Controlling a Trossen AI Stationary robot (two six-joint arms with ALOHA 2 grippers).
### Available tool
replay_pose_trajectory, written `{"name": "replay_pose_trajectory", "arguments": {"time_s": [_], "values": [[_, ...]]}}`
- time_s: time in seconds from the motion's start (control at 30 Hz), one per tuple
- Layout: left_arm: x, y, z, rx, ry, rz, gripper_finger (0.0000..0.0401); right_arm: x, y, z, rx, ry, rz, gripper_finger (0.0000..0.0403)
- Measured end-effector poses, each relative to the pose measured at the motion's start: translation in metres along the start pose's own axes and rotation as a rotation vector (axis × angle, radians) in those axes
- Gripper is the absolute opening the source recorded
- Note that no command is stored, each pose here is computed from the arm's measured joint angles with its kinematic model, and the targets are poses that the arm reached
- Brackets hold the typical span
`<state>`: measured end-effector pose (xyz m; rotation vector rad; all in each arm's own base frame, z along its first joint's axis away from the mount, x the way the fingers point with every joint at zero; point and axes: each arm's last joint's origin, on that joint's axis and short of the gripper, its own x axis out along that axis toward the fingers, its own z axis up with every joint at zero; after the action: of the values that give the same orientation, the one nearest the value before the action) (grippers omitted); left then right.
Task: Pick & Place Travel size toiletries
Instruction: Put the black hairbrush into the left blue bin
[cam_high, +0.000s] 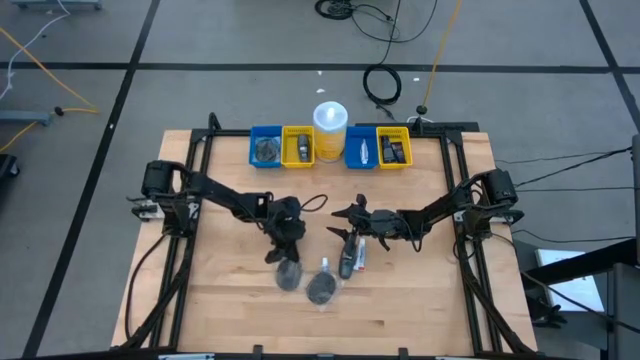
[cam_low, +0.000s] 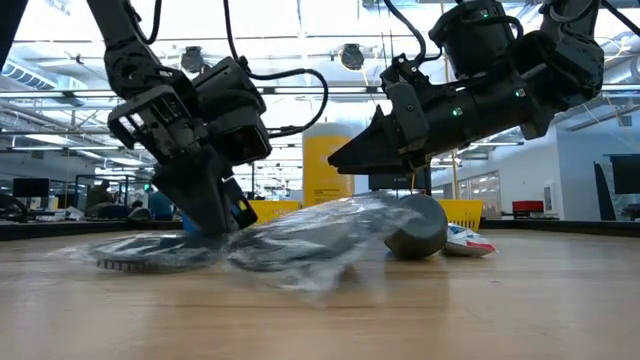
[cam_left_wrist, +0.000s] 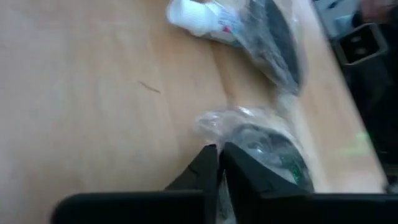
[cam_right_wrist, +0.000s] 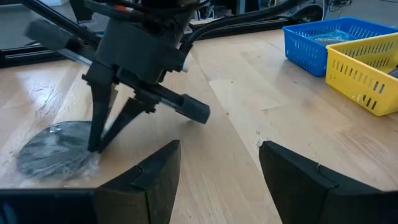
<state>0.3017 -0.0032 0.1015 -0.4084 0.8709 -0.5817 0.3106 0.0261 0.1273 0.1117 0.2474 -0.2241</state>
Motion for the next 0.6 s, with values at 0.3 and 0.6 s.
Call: {"name": "replay_pose_trajectory", "arguments": {"time_s": [0.3, 0.6], "values": [[-0.032, -0.018, 0.016, 0.017, -0.017, 0.002, 0.0004, 0.000, 0.000, 0.000, -0.001, 0.004, -0.001, 0.0210], [-0.120, -0.067, 0.038, 0.227, 0.107, 0.647, 0.0002, 0.000, 0.000, 0.000, 0.000, 0.001, 0.000, 0.0210]]}}
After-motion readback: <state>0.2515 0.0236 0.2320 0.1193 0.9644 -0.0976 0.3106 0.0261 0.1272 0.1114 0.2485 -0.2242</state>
